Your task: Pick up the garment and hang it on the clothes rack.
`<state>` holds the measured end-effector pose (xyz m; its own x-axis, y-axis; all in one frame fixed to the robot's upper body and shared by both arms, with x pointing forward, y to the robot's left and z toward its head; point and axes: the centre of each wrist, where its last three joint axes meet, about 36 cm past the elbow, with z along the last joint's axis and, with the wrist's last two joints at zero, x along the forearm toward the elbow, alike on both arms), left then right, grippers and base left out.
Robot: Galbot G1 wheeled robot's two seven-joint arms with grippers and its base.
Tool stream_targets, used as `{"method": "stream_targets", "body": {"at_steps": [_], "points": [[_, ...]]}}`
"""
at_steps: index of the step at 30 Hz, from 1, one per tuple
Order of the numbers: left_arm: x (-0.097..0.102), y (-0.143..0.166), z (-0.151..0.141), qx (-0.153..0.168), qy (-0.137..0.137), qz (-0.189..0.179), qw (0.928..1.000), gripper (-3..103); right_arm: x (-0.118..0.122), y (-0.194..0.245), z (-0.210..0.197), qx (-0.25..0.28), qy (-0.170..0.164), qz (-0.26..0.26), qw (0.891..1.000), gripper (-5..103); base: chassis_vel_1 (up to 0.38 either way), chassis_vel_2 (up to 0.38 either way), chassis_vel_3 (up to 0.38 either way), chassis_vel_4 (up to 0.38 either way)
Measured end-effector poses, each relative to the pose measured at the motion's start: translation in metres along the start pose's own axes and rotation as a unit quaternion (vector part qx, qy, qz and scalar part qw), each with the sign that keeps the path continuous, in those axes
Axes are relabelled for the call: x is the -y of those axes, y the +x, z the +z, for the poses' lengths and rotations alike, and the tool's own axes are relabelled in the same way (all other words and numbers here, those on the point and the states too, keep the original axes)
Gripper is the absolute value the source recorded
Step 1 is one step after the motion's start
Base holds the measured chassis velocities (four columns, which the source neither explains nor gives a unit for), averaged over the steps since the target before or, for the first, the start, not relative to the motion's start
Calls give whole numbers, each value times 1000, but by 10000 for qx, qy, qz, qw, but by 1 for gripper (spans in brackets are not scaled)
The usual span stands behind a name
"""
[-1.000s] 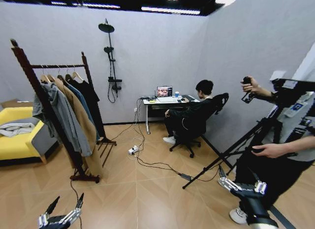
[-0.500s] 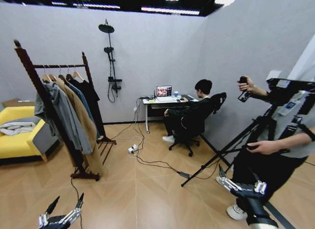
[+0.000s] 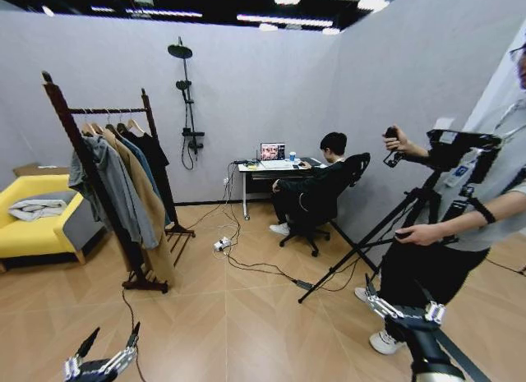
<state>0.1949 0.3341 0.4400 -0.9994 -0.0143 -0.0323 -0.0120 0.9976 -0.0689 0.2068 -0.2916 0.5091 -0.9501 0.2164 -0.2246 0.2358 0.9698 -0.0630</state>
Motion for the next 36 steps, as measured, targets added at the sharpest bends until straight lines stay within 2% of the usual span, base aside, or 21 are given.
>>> {"method": "stream_targets", "body": {"at_steps": [28, 36], "points": [[0, 0, 0, 0, 0, 1, 10000, 100, 0, 0, 0, 0, 0, 0, 10000, 100, -5, -4, 6, 5], [0, 0, 0, 0, 1, 1, 10000, 100, 0, 0, 0, 0, 0, 0, 10000, 100, 88, 98, -86, -102]]}}
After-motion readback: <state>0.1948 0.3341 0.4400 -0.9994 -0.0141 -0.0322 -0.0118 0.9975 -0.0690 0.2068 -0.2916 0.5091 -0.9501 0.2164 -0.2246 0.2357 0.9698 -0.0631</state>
